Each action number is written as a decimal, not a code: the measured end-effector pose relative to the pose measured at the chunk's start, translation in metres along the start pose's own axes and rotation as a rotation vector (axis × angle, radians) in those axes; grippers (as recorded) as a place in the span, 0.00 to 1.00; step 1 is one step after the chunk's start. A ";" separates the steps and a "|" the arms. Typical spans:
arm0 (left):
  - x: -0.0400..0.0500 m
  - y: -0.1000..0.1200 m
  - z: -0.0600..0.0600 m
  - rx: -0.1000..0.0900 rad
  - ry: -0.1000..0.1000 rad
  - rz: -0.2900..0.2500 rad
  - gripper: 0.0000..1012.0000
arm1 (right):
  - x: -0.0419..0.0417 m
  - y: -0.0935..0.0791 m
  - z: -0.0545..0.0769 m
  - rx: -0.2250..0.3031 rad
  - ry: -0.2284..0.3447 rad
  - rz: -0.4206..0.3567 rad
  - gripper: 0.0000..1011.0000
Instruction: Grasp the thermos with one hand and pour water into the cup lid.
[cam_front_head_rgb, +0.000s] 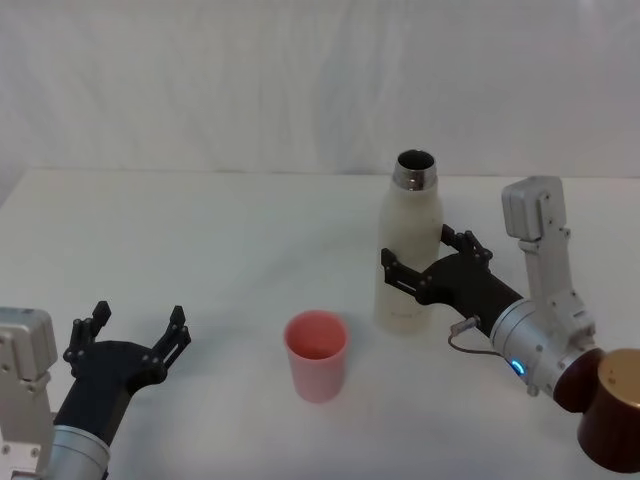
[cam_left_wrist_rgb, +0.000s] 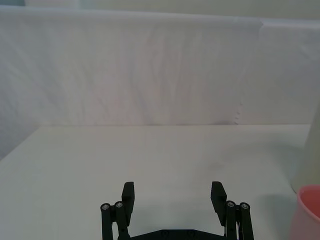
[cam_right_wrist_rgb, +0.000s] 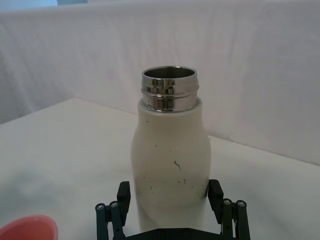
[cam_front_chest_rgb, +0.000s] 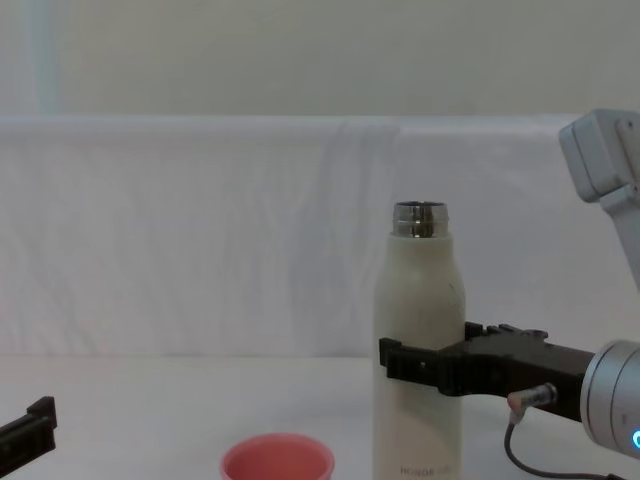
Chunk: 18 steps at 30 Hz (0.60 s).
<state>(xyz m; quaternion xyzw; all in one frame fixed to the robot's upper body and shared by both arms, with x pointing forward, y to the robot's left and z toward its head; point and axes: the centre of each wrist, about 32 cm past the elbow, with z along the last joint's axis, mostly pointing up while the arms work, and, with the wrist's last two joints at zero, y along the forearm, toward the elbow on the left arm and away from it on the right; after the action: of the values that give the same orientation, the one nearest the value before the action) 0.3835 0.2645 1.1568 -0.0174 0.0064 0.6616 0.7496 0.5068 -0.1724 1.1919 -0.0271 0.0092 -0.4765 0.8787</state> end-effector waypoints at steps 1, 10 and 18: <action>0.0000 0.000 0.000 0.000 0.000 0.000 0.99 | 0.0001 0.000 0.000 -0.001 0.000 0.000 0.99; 0.0000 0.000 0.000 0.000 0.000 0.000 0.99 | 0.0011 0.005 -0.001 -0.005 0.000 -0.003 0.99; 0.0000 0.000 0.000 0.000 0.000 0.000 0.99 | 0.0039 0.011 -0.001 -0.008 0.001 -0.010 0.99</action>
<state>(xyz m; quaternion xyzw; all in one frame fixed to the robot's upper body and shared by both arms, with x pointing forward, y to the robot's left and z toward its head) 0.3835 0.2645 1.1568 -0.0174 0.0064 0.6616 0.7496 0.5178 -0.1699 1.1903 -0.0303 0.0114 -0.4808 0.8762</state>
